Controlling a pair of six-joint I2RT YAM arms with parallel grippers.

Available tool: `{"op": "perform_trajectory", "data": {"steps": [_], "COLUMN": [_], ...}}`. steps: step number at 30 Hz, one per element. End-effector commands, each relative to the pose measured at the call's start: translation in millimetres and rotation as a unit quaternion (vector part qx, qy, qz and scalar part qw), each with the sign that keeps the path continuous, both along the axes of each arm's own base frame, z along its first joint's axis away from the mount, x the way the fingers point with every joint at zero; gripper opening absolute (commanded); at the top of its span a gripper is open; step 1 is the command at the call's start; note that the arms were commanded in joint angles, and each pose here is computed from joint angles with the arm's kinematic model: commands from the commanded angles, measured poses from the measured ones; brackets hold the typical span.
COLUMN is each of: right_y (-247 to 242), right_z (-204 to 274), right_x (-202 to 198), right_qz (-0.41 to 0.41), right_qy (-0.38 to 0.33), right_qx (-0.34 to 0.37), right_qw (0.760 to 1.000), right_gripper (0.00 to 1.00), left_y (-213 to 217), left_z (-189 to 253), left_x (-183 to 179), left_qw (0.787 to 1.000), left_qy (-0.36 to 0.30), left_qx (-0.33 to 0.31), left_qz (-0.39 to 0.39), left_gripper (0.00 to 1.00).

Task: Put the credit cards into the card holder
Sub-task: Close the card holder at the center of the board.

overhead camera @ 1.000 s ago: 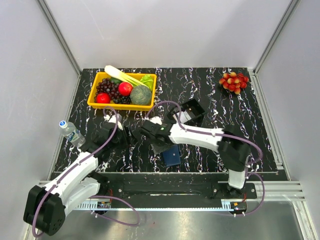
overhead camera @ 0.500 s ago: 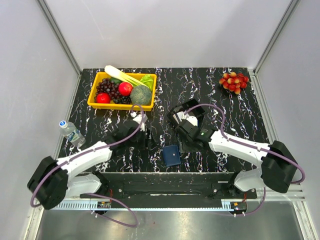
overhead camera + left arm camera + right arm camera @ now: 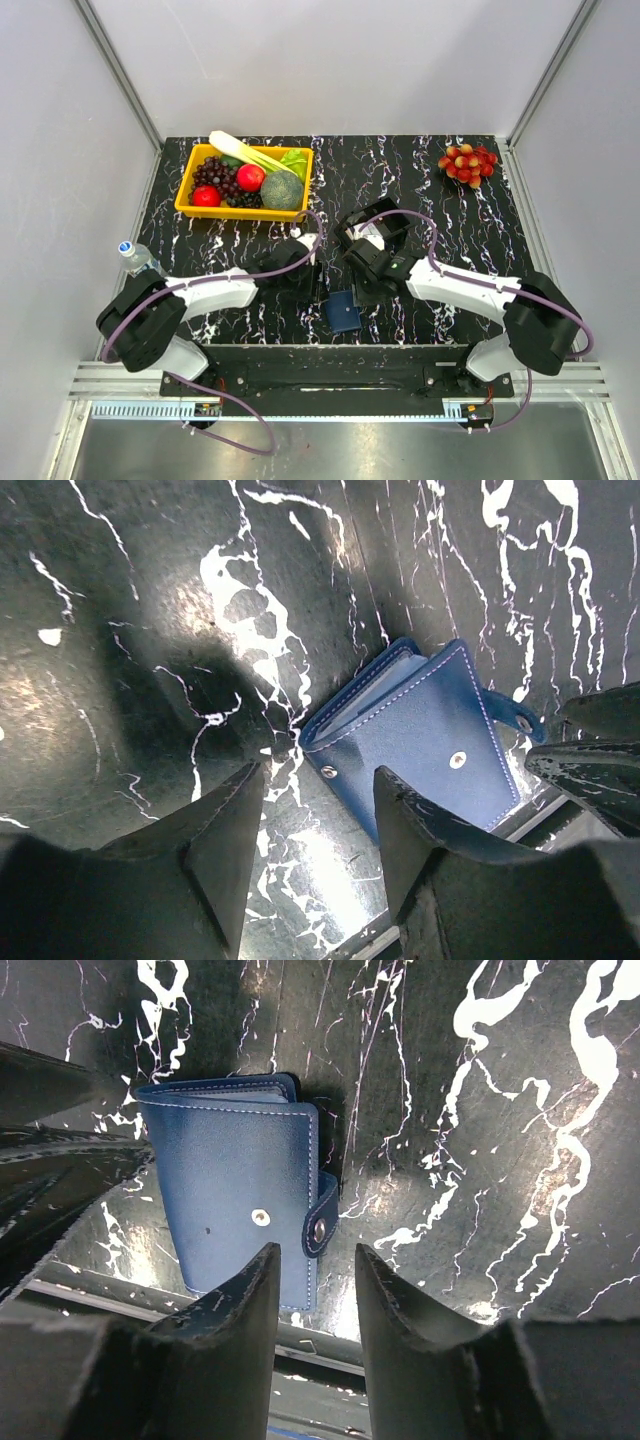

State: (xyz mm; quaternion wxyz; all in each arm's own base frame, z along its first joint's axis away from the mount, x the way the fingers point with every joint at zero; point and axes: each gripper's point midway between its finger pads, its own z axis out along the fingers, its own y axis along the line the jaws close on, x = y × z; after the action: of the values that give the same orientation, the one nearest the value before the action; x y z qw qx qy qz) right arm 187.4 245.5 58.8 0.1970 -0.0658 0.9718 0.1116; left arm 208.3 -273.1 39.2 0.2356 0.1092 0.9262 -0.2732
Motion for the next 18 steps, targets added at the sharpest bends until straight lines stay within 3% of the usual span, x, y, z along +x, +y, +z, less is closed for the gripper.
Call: {"op": "perform_trajectory", "data": {"steps": [1,7,14,18], "right_y": [15.4,12.5,9.1,9.0], "right_z": [12.7,9.0,7.8,6.2], "right_x": [12.1,14.1,17.5,17.4], "right_qz": [0.001,0.002,0.002,0.003], "right_qy": [-0.017,-0.02,-0.027,-0.024], "right_qx": [0.027,0.015,0.002,-0.001], "right_qw": [0.999,1.0,1.0,1.0], "right_gripper": [0.39,0.25,0.21,0.08], "left_y": [-23.2,-24.4,-26.6,-27.4], "left_z": [14.3,5.0,2.5,1.5], "left_x": [7.1,2.8,1.5,-0.2], "left_qw": [0.999,1.0,1.0,1.0], "left_qy": [-0.015,-0.007,-0.004,-0.003], "left_qx": [-0.029,-0.019,-0.016,-0.016], "left_qz": [-0.007,-0.005,-0.008,-0.013], "left_gripper": [0.52,0.5,0.5,0.49]}}
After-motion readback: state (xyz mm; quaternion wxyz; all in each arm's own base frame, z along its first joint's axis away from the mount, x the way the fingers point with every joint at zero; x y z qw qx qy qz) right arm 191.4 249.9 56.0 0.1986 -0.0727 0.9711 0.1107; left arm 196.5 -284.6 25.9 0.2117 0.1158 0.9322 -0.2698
